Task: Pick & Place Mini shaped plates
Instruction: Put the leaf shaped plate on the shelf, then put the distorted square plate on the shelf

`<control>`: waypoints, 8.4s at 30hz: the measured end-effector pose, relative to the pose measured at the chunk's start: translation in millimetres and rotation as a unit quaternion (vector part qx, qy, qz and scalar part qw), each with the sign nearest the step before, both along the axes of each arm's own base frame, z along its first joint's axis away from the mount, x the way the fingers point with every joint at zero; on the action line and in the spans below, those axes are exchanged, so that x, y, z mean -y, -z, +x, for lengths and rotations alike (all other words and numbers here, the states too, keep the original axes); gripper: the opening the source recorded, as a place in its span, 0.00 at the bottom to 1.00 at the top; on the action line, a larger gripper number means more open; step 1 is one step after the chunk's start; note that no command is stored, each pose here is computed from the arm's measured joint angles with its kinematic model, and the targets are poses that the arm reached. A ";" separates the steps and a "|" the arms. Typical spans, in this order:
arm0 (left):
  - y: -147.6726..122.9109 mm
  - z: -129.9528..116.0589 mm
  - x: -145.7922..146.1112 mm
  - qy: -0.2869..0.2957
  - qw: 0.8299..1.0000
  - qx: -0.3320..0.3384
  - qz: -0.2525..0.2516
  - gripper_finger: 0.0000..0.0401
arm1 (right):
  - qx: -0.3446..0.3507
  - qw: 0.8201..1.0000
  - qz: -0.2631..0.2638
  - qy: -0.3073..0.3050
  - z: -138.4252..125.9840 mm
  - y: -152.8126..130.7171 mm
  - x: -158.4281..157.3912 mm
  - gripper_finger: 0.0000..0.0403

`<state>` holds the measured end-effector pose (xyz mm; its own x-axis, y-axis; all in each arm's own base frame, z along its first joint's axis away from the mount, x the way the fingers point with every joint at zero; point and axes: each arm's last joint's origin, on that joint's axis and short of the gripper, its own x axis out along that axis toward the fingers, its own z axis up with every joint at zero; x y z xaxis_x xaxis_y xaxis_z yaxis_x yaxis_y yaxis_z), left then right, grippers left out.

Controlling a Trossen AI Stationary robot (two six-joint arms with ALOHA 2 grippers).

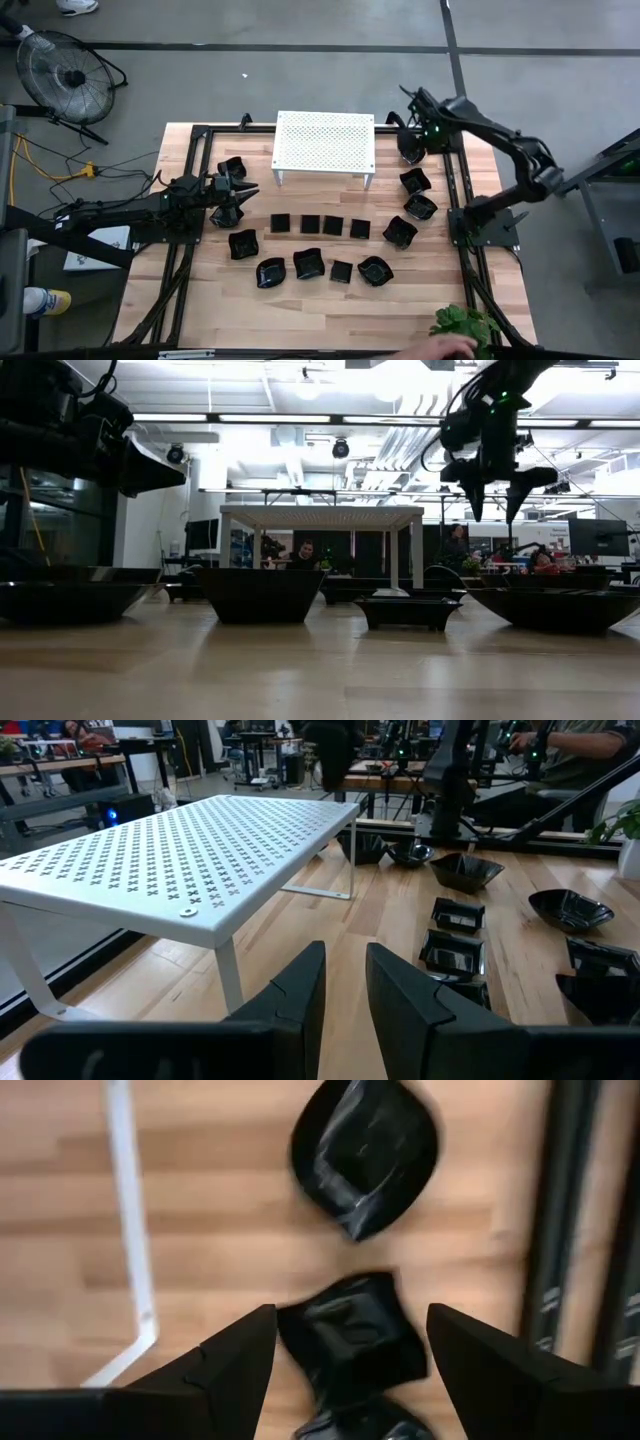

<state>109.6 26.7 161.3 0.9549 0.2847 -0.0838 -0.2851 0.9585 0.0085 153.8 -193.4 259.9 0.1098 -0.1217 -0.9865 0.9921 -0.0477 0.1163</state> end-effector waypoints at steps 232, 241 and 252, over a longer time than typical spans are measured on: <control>0.0 0.0 0.0 0.000 1.000 0.000 0.000 0.18 | 0.244 0.961 -0.122 0.046 113.0 3.2 -13.8 0.15; 0.1 0.0 0.0 0.000 1.000 0.000 0.000 0.18 | 0.260 0.956 -0.133 0.016 108.4 -8.7 -17.8 0.29; 0.0 0.0 0.0 0.000 1.000 0.000 0.000 0.18 | 0.250 0.957 -0.134 -0.056 83.5 -37.7 -46.4 0.40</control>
